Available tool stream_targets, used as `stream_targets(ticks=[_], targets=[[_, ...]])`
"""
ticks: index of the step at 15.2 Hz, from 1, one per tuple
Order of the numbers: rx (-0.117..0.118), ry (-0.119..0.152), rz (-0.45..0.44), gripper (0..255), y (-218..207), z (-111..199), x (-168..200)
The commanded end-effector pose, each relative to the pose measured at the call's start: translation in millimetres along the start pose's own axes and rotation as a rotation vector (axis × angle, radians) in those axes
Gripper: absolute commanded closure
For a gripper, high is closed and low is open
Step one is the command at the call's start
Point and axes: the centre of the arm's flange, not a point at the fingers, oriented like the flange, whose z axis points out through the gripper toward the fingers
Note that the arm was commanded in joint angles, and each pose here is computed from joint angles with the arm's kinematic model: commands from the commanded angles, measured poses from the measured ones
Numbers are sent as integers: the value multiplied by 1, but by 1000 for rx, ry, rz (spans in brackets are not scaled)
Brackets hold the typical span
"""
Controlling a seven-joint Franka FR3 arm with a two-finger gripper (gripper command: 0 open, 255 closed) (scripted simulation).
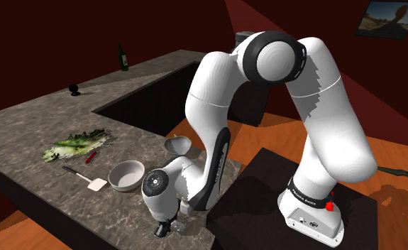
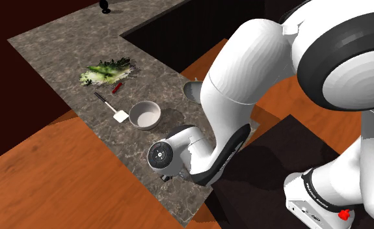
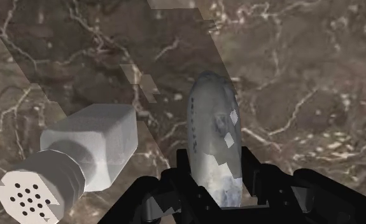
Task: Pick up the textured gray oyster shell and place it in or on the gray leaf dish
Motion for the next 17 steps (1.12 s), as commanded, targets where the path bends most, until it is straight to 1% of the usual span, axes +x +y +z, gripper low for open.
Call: stream_targets(ticks=[1,17], targets=[[0,0,0,255,1,-5,0],[0,0,0,255,16,-88,5]])
